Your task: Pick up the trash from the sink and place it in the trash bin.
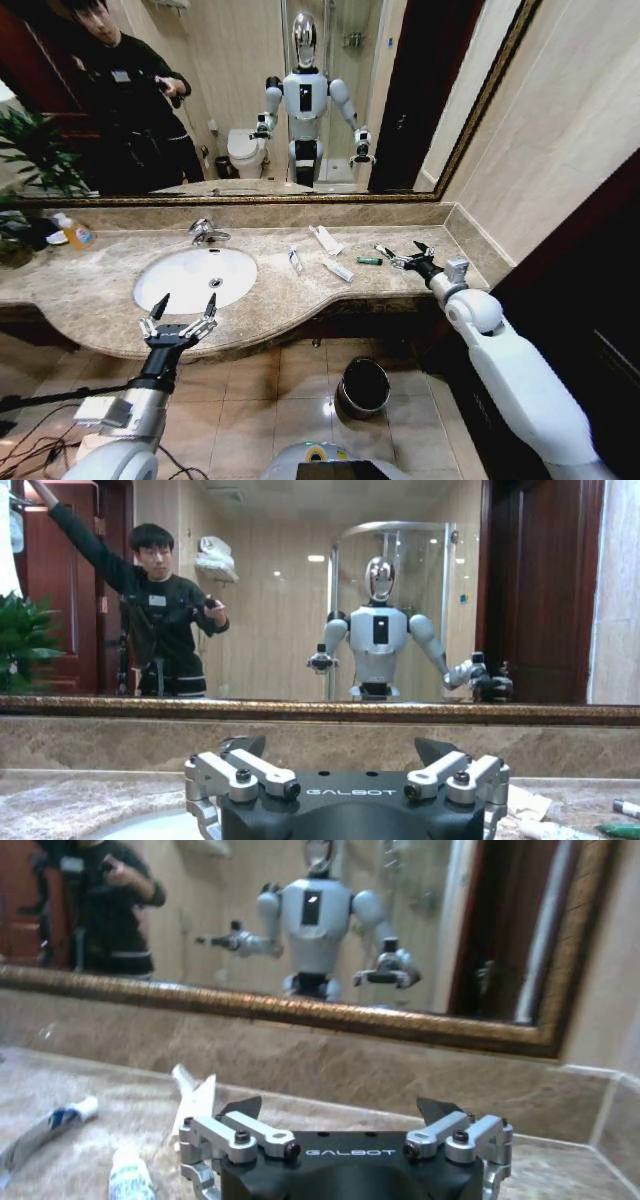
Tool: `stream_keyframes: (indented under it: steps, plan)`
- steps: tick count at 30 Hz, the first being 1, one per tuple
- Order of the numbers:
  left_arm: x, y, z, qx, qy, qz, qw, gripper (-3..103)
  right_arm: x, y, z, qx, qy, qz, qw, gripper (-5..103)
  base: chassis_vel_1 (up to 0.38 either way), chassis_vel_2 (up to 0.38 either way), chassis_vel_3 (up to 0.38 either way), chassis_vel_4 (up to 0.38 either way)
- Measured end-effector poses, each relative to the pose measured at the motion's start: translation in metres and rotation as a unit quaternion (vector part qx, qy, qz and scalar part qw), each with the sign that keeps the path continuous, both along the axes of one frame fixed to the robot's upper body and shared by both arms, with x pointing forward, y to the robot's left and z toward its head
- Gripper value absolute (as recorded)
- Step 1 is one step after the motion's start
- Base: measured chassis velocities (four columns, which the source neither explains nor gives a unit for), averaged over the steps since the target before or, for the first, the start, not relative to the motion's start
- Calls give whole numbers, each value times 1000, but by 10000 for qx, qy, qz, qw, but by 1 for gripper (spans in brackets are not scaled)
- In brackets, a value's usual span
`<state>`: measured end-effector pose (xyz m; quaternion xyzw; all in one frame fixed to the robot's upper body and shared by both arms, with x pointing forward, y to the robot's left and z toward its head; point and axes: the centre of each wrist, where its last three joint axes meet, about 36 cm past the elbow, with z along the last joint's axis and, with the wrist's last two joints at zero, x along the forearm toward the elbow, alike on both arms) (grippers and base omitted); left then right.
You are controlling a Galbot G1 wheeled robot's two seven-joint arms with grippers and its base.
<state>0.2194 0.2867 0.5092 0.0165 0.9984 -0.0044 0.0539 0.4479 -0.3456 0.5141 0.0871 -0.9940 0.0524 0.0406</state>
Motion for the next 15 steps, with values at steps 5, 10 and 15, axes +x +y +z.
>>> stream_keyframes:
  steps: [5, 10, 15]
  plan:
    - [0, 0, 0, 0, 0, 0, 10000, 100, -33, 14, -5, 392, -93, -312, 9987, 100, 0, 0, 0, 0]
    - [0, 0, 0, 0, 0, 0, 10000, 100, -65, 34, -10, 796, -377, -787, 9930, 100, 0, 0, 0, 0]
    - [0, 0, 0, 0, 0, 0, 10000, 100, -98, 49, -14, 983, -461, -844, 9905, 100, 0, 0, 0, 0]
